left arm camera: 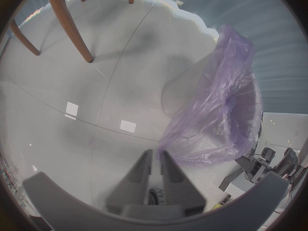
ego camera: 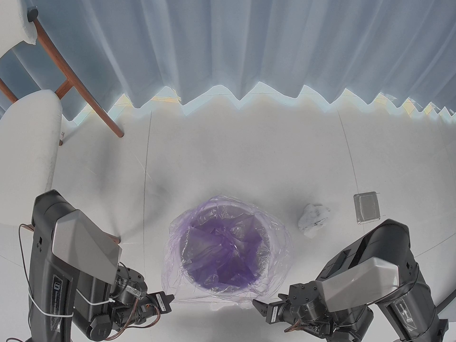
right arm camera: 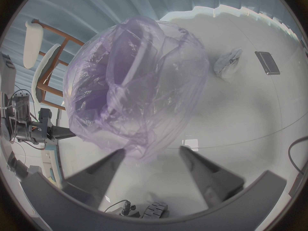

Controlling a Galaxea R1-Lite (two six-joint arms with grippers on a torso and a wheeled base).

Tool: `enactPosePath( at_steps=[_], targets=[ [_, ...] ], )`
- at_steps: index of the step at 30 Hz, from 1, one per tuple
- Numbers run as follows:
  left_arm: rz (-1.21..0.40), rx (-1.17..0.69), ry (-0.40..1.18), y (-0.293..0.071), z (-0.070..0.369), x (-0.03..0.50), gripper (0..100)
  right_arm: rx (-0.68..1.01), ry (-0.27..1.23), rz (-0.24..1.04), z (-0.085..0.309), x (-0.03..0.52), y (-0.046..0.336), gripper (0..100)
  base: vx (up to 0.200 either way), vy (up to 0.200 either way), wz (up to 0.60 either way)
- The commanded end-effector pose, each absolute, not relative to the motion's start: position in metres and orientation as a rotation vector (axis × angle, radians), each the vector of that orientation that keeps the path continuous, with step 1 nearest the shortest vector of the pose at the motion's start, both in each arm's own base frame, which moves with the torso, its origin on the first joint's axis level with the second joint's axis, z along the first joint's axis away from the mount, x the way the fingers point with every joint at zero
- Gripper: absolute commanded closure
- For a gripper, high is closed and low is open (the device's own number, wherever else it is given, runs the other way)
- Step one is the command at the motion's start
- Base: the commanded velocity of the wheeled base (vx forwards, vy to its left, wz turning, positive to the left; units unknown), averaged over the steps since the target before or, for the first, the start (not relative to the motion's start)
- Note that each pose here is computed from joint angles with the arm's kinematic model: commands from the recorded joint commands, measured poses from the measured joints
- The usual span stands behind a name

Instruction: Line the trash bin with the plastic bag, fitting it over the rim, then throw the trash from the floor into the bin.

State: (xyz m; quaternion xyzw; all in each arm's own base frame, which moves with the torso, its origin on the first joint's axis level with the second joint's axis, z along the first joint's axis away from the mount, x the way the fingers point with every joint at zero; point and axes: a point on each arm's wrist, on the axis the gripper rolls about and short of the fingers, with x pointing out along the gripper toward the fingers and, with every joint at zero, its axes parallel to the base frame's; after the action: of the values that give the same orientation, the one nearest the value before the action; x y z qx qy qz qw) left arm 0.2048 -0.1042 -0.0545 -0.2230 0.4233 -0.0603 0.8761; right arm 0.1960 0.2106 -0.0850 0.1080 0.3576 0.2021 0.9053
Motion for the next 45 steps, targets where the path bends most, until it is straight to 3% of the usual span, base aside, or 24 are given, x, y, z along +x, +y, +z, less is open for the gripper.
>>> enactPosePath(
  at_steps=[1, 4, 5, 12, 16, 22, 30, 37, 45],
  targets=[
    [-0.156, -0.479, 0.839, -0.102, -0.026, 0.190, 0, 0.212, 0.749, 0.463, -0.072, 0.178, 0.210, 0, 0.000, 0.000, 0.00],
    [-0.164, -0.513, 0.774, -0.100, -0.011, 0.192, 0, 0.240, 0.741, 0.510, -0.059, 0.167, 0.217, 0, 0.000, 0.000, 0.00],
    [-0.186, -0.541, 0.714, -0.097, 0.003, 0.194, 0, 0.323, 0.712, 0.567, -0.037, 0.158, 0.228, 0, 0.000, 0.000, 0.00],
    [-0.220, -0.567, 0.644, -0.096, 0.020, 0.193, 0, 0.379, 0.682, 0.591, -0.021, 0.158, 0.229, 0, 0.000, 0.000, 0.00],
    [-0.308, -0.606, 0.526, -0.094, 0.051, 0.188, 0, 0.441, 0.621, 0.625, 0.001, 0.161, 0.231, 0, 0.000, 0.000, 0.00],
    [-0.343, -0.451, 0.426, -0.097, 0.061, 0.196, 0, 0.468, 0.559, 0.640, 0.019, 0.165, 0.229, 0, 0.000, 0.000, 0.00],
    [-0.348, -0.295, 0.329, -0.106, 0.064, 0.216, 0, 0.468, 0.492, 0.658, 0.038, 0.165, 0.225, 0, 0.000, 0.000, 0.00],
    [-0.384, -0.134, 0.357, -0.115, 0.047, 0.224, 0, 0.453, 0.494, 0.656, 0.035, 0.166, 0.225, 0, 0.000, 0.000, 0.00],
    [-0.353, -0.103, 0.360, -0.123, 0.025, 0.255, 0, 0.448, 0.499, 0.654, 0.033, 0.166, 0.225, 0, 0.000, 0.000, 0.00]
  ],
)
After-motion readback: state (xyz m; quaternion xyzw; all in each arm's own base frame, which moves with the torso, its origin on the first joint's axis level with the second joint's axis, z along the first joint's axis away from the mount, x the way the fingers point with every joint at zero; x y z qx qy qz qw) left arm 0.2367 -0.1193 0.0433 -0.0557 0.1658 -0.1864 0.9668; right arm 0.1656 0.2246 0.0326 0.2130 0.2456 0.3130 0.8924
